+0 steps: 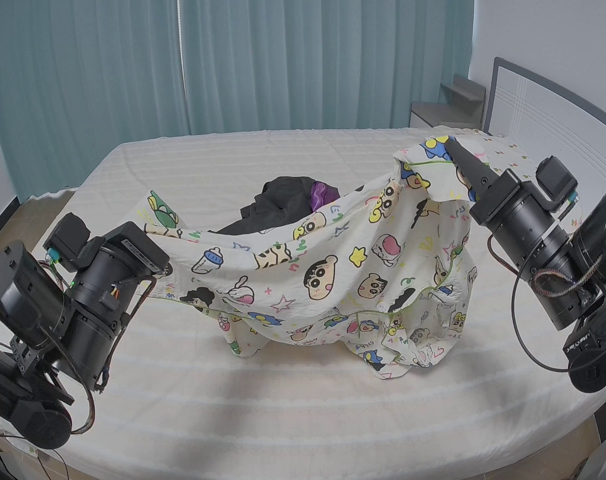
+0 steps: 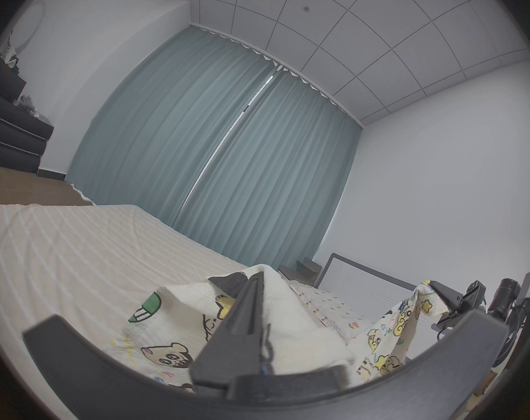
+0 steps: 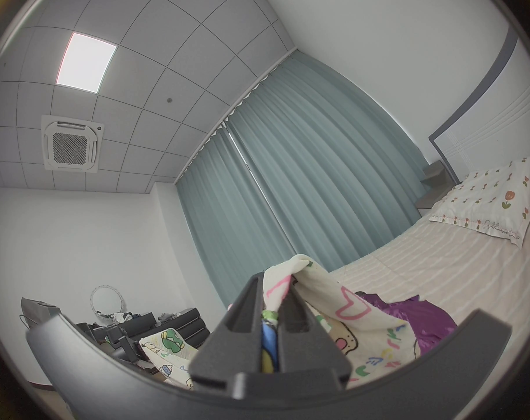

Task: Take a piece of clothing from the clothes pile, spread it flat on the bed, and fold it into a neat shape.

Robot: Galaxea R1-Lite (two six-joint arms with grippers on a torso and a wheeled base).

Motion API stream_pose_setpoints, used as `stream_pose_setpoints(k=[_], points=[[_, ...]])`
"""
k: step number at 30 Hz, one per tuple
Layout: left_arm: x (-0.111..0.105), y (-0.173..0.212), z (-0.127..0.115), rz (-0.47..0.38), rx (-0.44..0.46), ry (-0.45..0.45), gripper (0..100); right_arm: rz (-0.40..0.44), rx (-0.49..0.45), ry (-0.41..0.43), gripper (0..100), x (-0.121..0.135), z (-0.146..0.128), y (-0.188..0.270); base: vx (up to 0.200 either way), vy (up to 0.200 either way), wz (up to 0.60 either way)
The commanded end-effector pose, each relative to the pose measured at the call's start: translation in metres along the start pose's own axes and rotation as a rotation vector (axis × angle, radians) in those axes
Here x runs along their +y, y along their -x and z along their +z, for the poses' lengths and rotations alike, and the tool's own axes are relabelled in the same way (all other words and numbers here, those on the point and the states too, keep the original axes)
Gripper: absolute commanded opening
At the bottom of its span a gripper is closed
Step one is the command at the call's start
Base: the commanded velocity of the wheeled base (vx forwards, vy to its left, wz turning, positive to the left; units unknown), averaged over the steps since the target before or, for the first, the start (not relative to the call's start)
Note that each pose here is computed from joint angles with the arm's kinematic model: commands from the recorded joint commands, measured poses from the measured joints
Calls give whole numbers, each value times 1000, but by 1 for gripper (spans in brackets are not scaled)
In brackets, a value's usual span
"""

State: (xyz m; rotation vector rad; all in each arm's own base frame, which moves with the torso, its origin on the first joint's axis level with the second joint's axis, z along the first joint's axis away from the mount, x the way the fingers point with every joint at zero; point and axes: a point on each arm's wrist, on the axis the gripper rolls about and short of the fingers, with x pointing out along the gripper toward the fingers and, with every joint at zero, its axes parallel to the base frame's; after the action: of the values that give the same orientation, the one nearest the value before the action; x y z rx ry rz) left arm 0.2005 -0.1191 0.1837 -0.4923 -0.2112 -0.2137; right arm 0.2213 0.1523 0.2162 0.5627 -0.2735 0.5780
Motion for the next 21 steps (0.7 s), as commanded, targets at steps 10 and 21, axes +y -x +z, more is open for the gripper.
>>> stream_pose_setpoints(k=[10, 21], points=[[-4, 7, 2, -19, 4, 5, 0, -3, 5, -7, 0, 3, -7, 10, 0, 0, 0], [-2, 15, 2, -24, 18, -3, 0, 16, 18, -16, 0, 8, -8, 15, 0, 55, 0]])
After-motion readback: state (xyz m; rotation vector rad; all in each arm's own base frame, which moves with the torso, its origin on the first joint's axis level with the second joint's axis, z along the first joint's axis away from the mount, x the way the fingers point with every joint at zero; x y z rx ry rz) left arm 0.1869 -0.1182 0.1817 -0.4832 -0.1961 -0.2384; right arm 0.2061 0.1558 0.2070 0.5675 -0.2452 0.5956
